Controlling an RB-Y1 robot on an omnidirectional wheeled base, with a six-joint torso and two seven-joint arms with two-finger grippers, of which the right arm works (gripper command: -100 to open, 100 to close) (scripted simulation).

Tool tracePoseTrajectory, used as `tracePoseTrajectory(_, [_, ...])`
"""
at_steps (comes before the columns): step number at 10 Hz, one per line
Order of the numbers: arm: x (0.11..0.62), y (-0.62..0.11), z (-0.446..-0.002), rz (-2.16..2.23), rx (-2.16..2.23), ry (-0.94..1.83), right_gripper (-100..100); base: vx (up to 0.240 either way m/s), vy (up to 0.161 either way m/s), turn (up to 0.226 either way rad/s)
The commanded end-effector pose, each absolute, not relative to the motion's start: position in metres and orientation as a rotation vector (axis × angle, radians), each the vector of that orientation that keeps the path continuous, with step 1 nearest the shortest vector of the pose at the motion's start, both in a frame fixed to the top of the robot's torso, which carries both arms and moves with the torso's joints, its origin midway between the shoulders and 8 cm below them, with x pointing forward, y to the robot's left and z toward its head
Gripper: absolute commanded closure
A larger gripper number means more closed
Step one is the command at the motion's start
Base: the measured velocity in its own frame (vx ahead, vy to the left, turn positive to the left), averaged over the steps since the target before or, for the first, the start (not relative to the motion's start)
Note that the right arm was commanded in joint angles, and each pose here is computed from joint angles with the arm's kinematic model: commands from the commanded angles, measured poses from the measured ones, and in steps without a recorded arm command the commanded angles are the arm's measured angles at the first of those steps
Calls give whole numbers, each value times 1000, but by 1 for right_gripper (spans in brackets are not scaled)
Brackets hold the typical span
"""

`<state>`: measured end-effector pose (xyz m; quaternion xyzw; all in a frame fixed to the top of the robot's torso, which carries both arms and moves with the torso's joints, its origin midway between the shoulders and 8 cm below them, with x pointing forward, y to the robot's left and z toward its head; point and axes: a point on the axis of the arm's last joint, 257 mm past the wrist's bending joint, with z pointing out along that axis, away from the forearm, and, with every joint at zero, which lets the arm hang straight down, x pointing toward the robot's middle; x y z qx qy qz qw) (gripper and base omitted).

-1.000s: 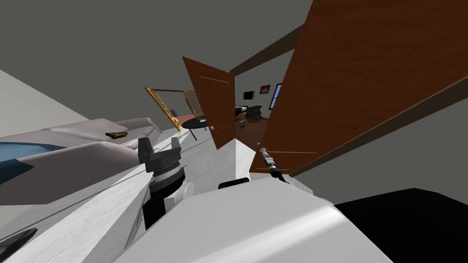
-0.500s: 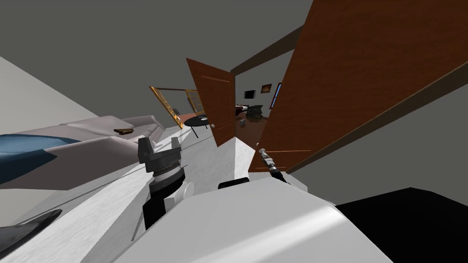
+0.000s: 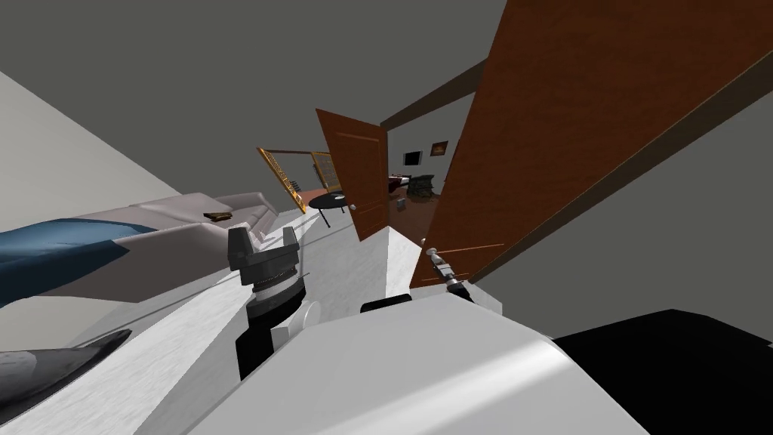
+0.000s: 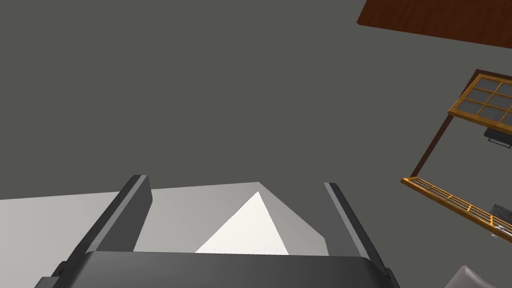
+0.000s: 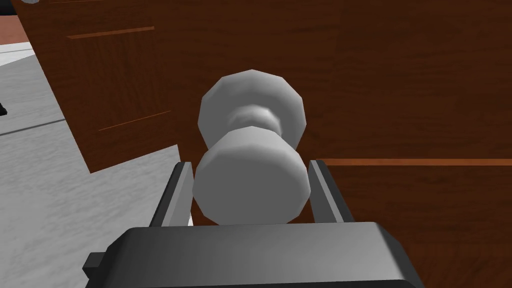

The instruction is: Pull the door open

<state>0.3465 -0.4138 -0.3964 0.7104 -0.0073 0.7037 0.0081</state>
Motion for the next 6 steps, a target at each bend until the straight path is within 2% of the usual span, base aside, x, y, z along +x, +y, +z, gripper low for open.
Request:
tracePoseTrajectory(1, [336,-414,-395,2215,2219,-3,100,-67,-21,49])
tracePoseTrajectory(6, [298,-414,-394,2247,2243,69,100,-74,-27,43])
